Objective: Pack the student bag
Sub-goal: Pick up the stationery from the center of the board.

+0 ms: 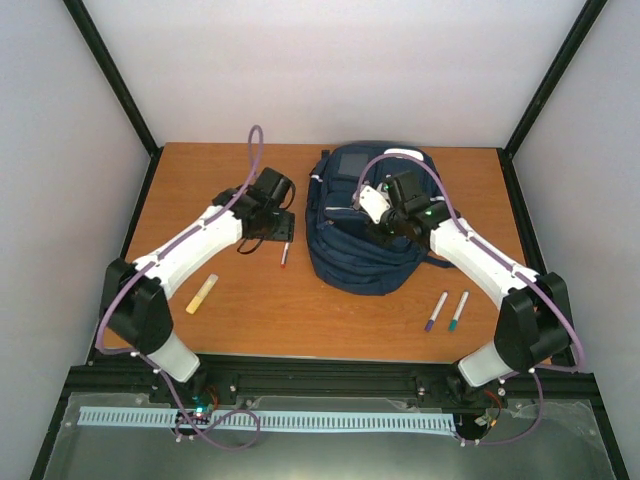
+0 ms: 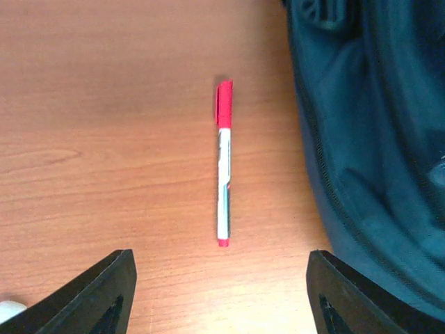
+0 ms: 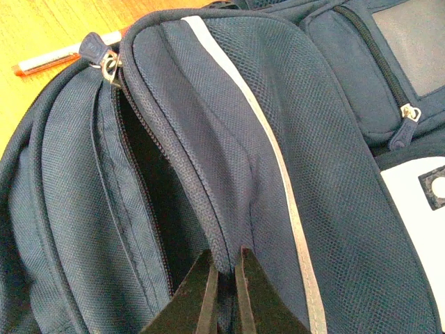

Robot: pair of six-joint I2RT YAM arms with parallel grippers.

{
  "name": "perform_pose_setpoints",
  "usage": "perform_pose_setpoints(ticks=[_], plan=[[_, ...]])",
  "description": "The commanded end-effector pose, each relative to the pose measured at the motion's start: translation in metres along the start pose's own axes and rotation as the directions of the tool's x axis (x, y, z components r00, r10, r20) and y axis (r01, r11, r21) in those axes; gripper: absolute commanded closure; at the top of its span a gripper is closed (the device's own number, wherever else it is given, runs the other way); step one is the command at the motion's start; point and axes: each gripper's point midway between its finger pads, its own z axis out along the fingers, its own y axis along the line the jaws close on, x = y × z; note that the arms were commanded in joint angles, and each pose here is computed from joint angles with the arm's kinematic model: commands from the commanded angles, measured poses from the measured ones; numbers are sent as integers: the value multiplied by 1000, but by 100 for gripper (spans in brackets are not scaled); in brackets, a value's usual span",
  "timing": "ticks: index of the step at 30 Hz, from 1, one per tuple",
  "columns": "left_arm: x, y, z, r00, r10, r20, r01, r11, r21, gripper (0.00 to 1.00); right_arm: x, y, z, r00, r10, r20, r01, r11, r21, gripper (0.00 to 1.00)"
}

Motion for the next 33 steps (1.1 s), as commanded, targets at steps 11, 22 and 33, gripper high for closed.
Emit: perform_pose_setpoints(ticks=[11, 22, 33], plan=[[23, 3, 51, 971, 77, -225, -95, 993, -70, 40, 3, -14, -13, 997, -42, 68, 34, 993, 115, 97], [13, -6, 100, 956, 26, -293, -60, 992, -109, 49, 9, -15, -8, 997, -42, 65, 34, 993, 110, 97], [20, 10, 116, 946, 20, -324, -92, 973, -210, 58, 8, -10, -6, 996, -34, 78, 28, 997, 76, 97]])
